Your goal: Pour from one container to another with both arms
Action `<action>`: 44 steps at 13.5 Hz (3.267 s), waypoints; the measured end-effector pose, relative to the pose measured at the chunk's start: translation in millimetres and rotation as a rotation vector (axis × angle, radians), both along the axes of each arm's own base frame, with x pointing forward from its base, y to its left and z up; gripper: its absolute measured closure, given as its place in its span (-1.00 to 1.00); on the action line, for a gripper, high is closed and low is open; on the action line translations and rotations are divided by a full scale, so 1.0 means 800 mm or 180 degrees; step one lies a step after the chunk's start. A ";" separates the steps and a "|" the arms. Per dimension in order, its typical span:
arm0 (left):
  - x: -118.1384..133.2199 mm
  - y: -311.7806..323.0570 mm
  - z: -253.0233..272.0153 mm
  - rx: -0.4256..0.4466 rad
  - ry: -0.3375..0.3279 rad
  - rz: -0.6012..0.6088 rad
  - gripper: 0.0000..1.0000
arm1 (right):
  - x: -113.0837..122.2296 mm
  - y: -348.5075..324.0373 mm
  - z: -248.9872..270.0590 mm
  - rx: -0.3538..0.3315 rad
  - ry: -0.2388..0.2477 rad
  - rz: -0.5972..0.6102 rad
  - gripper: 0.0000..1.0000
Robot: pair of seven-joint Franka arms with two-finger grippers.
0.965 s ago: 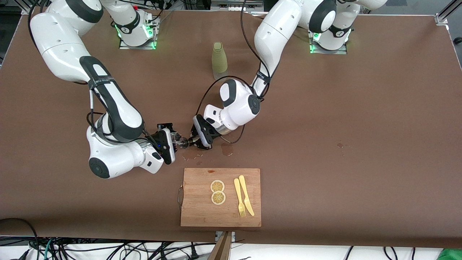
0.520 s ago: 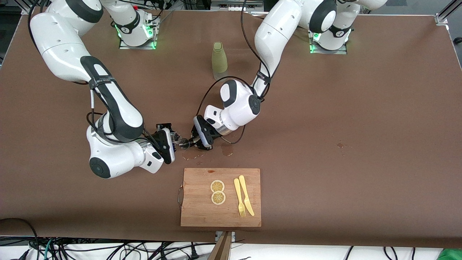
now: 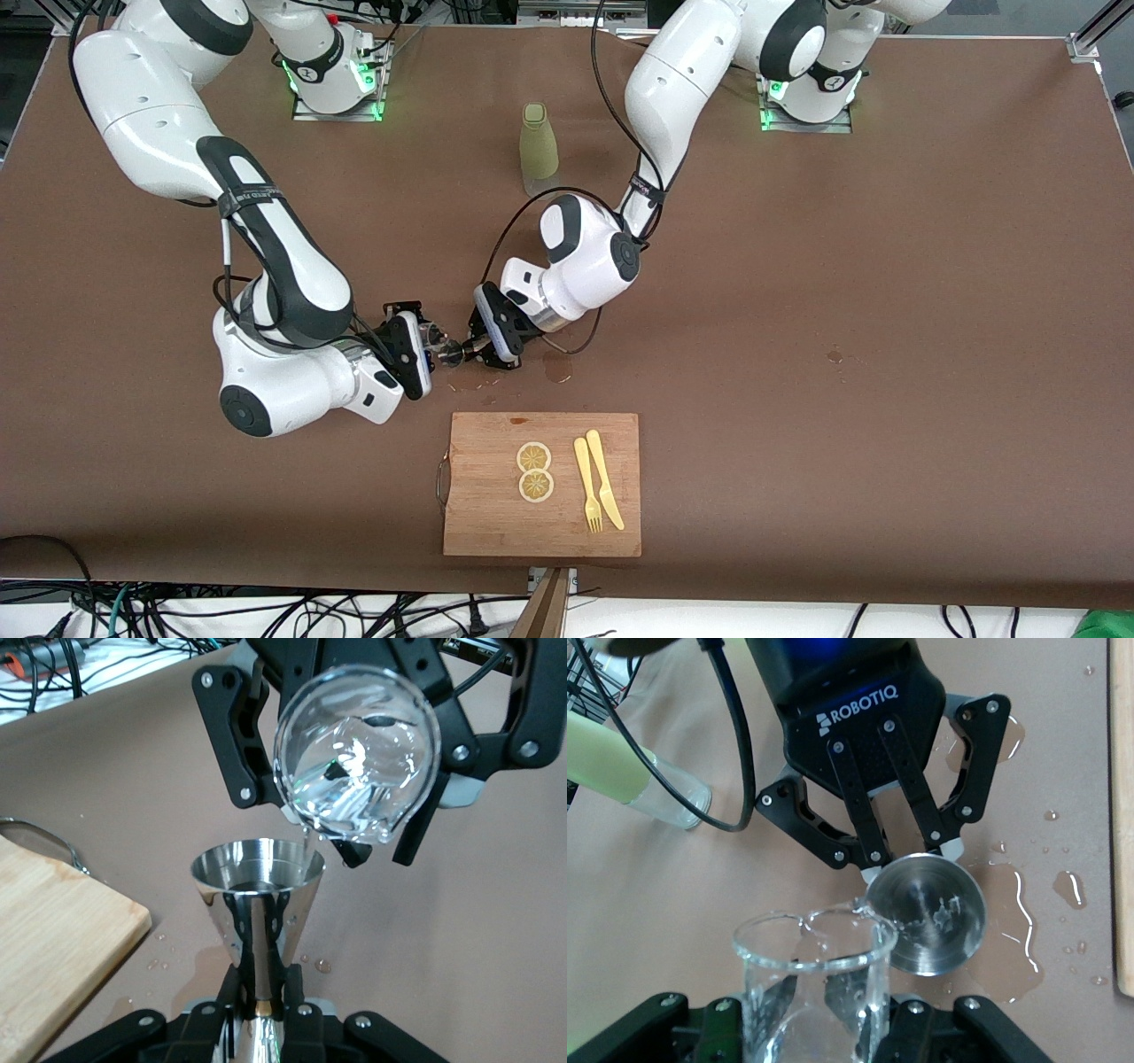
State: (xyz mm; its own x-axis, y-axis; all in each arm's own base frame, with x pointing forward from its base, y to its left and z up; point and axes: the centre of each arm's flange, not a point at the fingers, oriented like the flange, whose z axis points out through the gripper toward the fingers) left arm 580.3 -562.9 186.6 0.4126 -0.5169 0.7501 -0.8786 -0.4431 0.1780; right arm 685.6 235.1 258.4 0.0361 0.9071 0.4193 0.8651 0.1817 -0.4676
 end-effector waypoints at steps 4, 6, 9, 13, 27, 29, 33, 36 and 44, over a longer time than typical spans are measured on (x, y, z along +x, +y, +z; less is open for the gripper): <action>0.005 -0.001 0.012 -0.0009 -0.0125 -0.0048 0.57 | 0.013 -0.035 0.007 0.0373 -0.0020 -0.0041 0.55; 0.015 0.008 0.017 0.0009 -0.0224 -0.0062 0.57 | 0.020 -0.056 0.007 0.0630 -0.0016 -0.0105 0.55; 0.060 0.050 0.041 -0.0102 -0.0344 -0.0028 0.57 | 0.029 -0.087 0.001 0.0931 -0.0054 -0.0174 0.55; 0.140 0.148 0.092 -0.0608 -0.0352 -0.0321 0.57 | 0.039 -0.146 -0.019 0.1294 -0.0216 -0.0177 0.55; 0.166 0.564 0.054 -0.1525 -0.0390 -0.2446 0.57 | -0.062 -0.325 -0.084 0.2034 -0.0830 0.0020 0.55; 0.148 0.621 0.042 -0.1557 -0.0388 -0.2680 0.57 | -0.077 -0.353 -0.104 0.2112 -0.0952 -0.0158 0.55; 0.113 0.724 0.003 -0.1488 -0.0463 -0.2996 0.57 | -0.098 -0.394 -0.132 0.2179 -0.1179 -0.0505 0.54; 0.089 0.786 -0.042 -0.1427 -0.0550 -0.3114 0.57 | -0.119 -0.400 -0.165 0.2208 -0.1273 -0.0709 0.52; 0.034 0.939 -0.080 -0.1264 -0.0535 -0.3043 0.57 | -0.146 -0.393 -0.207 0.2301 -0.1405 -0.0945 0.50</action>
State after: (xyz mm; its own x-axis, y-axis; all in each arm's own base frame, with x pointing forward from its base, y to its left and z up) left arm 607.5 188.6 122.9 -0.1631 -0.2768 0.9470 -0.8588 0.5123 0.0018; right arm 568.6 -79.5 92.8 -0.0727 0.3950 0.9158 0.9972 0.0430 0.0607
